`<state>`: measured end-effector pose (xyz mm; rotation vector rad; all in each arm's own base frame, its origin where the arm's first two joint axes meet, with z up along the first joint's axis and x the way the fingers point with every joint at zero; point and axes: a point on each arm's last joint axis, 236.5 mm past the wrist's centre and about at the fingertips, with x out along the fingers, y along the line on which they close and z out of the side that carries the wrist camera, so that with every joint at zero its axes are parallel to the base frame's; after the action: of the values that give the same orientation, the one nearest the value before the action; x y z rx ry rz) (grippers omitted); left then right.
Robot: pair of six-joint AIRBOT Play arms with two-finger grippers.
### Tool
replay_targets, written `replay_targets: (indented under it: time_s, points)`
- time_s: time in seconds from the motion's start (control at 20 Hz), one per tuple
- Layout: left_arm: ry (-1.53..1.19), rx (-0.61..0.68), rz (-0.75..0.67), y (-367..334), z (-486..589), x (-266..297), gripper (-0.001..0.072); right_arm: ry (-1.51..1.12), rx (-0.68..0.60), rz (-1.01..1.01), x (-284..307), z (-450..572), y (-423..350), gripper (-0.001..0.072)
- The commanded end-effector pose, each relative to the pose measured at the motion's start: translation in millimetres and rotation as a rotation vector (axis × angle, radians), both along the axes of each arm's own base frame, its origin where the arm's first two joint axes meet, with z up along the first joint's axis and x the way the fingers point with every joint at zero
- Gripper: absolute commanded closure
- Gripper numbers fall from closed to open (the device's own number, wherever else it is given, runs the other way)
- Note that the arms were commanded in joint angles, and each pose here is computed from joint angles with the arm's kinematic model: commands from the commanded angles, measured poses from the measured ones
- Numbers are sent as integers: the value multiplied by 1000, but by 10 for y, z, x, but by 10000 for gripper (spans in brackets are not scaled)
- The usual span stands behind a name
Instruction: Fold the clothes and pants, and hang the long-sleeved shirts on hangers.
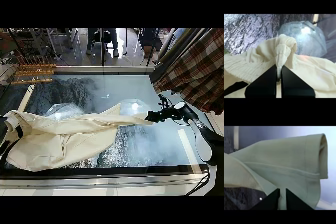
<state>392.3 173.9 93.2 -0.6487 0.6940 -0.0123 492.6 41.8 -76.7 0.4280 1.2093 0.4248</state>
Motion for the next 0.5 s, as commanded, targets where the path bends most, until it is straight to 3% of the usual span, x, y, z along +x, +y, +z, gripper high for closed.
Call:
replay_targets:
  time_s: [0.0,0.05,0.15,0.45]
  points:
    - [0,-1,-1,-4,-2,1,685,15,-68,70,-159,235,-61,369]
    - [0,-1,-1,-4,-2,1,685,-20,-87,92,-163,366,-77,250]
    - [0,-1,-1,-3,-2,1,685,-63,-146,168,-221,472,-131,192]
    - [0,0,0,-1,-1,2,685,-115,-376,407,-178,31,-203,198]
